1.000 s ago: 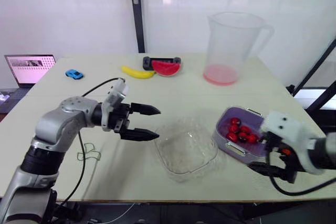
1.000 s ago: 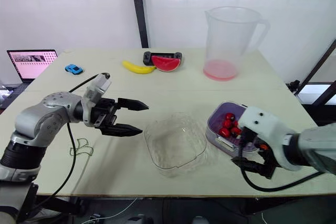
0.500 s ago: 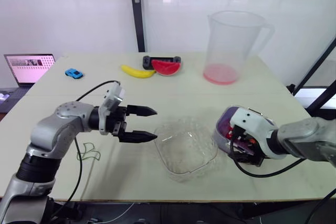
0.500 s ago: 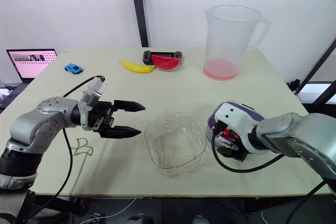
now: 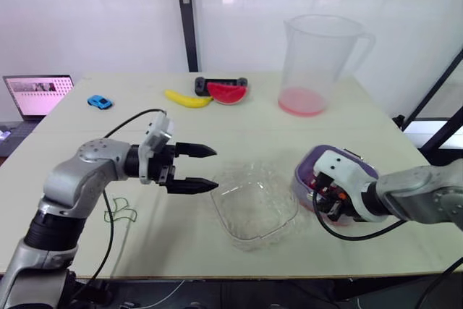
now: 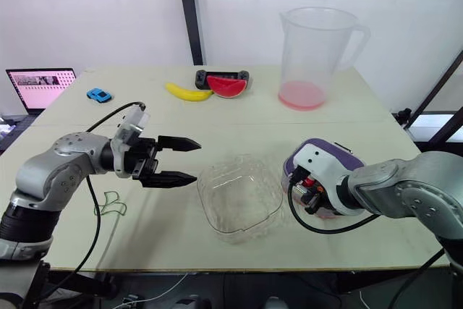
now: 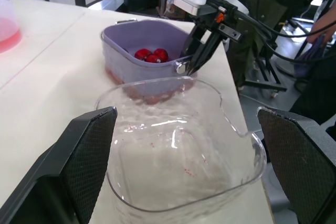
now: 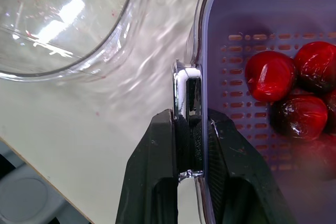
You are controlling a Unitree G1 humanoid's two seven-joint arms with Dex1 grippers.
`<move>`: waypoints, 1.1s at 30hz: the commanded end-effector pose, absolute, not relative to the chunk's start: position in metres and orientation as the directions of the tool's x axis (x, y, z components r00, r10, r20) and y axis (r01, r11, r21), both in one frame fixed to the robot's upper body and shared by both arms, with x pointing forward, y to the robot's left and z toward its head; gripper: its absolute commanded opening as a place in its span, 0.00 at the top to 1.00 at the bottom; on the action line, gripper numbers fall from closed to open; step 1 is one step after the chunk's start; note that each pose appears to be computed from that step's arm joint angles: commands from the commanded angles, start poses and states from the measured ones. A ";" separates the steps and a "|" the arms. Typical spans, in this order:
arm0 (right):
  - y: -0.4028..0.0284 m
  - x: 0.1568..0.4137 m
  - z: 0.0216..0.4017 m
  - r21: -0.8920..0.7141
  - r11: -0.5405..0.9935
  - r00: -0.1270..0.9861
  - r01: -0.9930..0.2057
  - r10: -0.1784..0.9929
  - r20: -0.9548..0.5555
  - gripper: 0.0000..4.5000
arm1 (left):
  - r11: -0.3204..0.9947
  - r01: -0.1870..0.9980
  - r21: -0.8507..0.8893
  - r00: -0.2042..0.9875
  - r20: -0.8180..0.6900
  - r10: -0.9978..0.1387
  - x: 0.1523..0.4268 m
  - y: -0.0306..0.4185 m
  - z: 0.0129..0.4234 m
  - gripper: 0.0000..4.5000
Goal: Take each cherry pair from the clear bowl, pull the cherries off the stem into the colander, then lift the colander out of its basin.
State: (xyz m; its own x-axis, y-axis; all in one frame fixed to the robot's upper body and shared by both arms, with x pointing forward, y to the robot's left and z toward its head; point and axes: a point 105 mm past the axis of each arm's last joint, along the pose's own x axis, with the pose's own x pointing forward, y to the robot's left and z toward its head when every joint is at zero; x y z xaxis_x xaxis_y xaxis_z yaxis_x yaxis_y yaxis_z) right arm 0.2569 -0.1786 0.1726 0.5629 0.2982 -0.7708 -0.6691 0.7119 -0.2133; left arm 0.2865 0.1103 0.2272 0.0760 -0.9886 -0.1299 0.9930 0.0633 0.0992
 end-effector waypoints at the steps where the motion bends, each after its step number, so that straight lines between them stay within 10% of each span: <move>1: -0.176 0.255 0.186 -0.230 0.706 0.589 -0.670 0.317 -0.744 0.96 | 0.044 0.987 0.153 0.063 -0.119 -0.991 0.286 0.107 0.238 0.00; 33: -0.190 0.232 0.255 -0.262 0.658 0.629 -0.706 0.412 -0.659 0.96 | 0.019 0.987 0.158 0.037 -0.107 -0.994 0.294 0.100 0.238 0.00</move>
